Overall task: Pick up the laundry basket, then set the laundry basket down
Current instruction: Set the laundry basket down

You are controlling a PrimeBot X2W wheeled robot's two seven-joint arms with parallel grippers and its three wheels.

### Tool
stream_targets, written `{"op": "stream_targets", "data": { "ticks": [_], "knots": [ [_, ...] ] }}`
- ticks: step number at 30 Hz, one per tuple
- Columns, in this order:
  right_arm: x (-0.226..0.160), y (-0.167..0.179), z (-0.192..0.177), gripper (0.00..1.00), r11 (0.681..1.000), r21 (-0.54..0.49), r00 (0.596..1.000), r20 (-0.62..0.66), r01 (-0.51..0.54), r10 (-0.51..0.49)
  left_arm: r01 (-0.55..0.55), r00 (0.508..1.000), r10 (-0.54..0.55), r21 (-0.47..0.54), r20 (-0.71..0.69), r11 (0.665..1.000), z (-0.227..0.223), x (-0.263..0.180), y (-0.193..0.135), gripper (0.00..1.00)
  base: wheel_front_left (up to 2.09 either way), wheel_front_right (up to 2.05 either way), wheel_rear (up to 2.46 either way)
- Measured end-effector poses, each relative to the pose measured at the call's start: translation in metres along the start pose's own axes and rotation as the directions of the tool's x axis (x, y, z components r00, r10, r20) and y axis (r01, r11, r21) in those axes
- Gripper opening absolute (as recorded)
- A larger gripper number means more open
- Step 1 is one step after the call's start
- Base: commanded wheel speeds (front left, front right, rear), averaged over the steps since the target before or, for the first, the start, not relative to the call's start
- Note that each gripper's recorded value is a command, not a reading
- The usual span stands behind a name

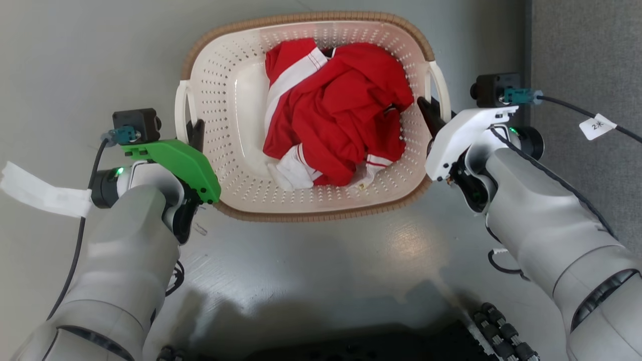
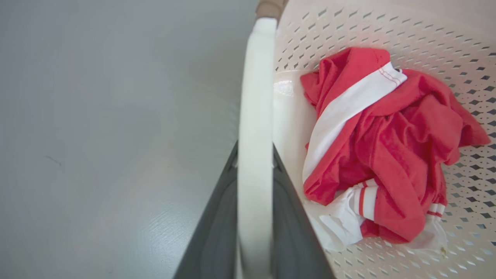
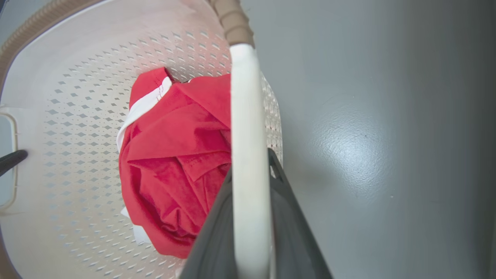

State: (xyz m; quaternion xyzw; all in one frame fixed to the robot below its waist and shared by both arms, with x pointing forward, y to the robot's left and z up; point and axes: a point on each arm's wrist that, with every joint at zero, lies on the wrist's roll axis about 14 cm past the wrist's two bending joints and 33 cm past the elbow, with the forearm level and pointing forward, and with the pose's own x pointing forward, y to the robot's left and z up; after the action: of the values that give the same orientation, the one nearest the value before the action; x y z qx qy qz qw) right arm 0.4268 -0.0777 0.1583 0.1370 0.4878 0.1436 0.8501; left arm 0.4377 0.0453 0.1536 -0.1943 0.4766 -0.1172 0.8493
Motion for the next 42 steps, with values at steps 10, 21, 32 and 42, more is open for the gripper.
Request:
{"op": "stream_targets", "data": {
  "ticks": [10,21,32,42],
  "knots": [
    [0.01,-0.004,-0.001,0.0,1.0,-0.001,1.0,-0.002,0.003,-0.003,-0.001,1.0,0.001,0.001,-0.006,1.0,-0.002,0.009,0.004,0.0,0.0,0.0,0.0],
    [0.013,-0.005,-0.007,1.0,1.0,0.0,1.0,-0.013,0.003,-0.003,-0.011,1.0,0.011,-0.001,-0.015,1.0,-0.006,0.009,0.009,1.0,0.0,0.0,0.0],
    [0.013,-0.006,-0.012,1.0,1.0,0.019,1.0,-0.027,0.01,-0.009,-0.02,1.0,0.02,-0.002,-0.016,1.0,-0.008,0.009,0.012,1.0,0.0,0.0,0.0],
    [0.011,-0.007,-0.008,1.0,1.0,0.023,1.0,-0.014,0.016,-0.016,-0.022,1.0,0.022,0.002,-0.011,1.0,-0.005,0.008,0.012,1.0,0.0,0.0,0.0]
  ]
}}
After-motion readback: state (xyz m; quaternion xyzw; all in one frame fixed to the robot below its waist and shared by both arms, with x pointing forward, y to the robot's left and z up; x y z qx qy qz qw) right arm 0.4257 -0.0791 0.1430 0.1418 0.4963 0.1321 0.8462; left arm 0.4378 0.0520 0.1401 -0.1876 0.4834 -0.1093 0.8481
